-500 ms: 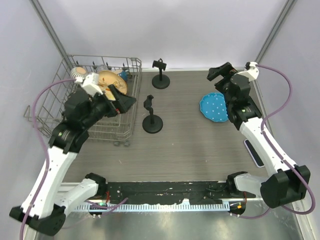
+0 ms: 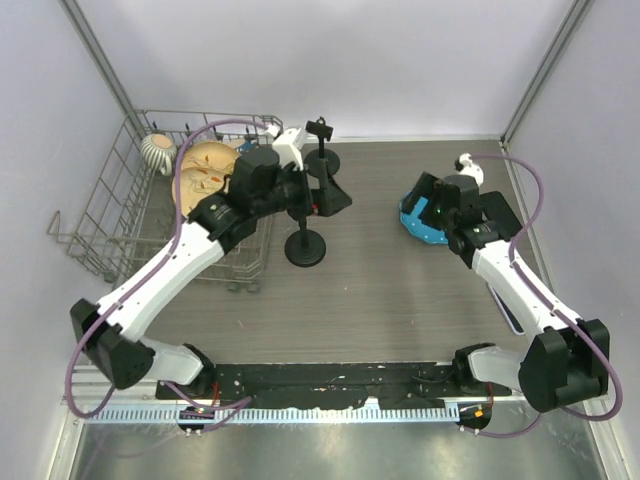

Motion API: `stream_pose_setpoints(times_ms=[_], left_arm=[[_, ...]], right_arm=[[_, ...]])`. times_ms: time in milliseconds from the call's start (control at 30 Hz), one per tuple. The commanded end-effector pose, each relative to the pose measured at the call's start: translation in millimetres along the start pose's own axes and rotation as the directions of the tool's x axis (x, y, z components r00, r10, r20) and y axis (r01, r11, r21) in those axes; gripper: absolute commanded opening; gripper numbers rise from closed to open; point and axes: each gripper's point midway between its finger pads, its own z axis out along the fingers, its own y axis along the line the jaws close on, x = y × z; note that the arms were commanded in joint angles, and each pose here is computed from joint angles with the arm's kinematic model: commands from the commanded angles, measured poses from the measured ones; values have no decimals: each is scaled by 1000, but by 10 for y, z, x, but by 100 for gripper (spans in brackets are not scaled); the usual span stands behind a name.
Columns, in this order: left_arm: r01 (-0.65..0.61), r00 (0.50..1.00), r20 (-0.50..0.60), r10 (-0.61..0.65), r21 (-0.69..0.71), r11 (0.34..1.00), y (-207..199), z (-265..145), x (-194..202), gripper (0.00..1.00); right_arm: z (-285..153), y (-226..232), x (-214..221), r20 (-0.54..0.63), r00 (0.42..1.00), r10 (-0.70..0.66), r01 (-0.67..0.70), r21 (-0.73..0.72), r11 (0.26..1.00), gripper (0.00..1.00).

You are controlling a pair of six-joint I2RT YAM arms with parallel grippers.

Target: Place the phone on the phone stand

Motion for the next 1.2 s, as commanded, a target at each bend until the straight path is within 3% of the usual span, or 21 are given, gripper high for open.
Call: stream_pose_setpoints(times_ms=[0,167,200,233,333,467,633,800,933,1167], left_arm=[[-148,963,248,109,144,978,-460,225,-735,95],[-264,929,297,219,119,957,-584,493,-1122,97],[-290,934,245,262,88,953,-474,624,-1029,98],[-306,929,239,282,68,950,-442,632,-1046,98],[-329,921,233,312,40,943,-328,646,-968,100],[-317,923,259,284,94,944,-249,678,-758,100],[-308,936,230,267,169,936,-325,630,-600,100],[-312,937,218,273,166,935,-282,568,-507,100],[-310,939,211,272,179,934,-285,480,-434,100],[-304,942,213,259,213,929,-309,354,-333,100]], right_arm=[[-212,-642,59,-9,998,63,-61,139,988,99],[-313,-1344,-195,99,964,245,-264,284,922,99],[-346,-1437,-214,118,958,260,-284,318,904,99],[-432,-1655,-207,170,940,297,-342,415,843,99],[-619,-2087,-232,312,886,344,-461,509,727,99],[-859,-2572,-389,502,822,269,-554,593,585,99],[-908,-3038,-371,540,804,250,-588,657,471,99],[-779,-3241,-209,496,809,316,-585,624,518,98],[-751,-3347,-143,560,769,307,-628,575,525,97],[-677,-3525,61,583,722,373,-689,548,475,96]])
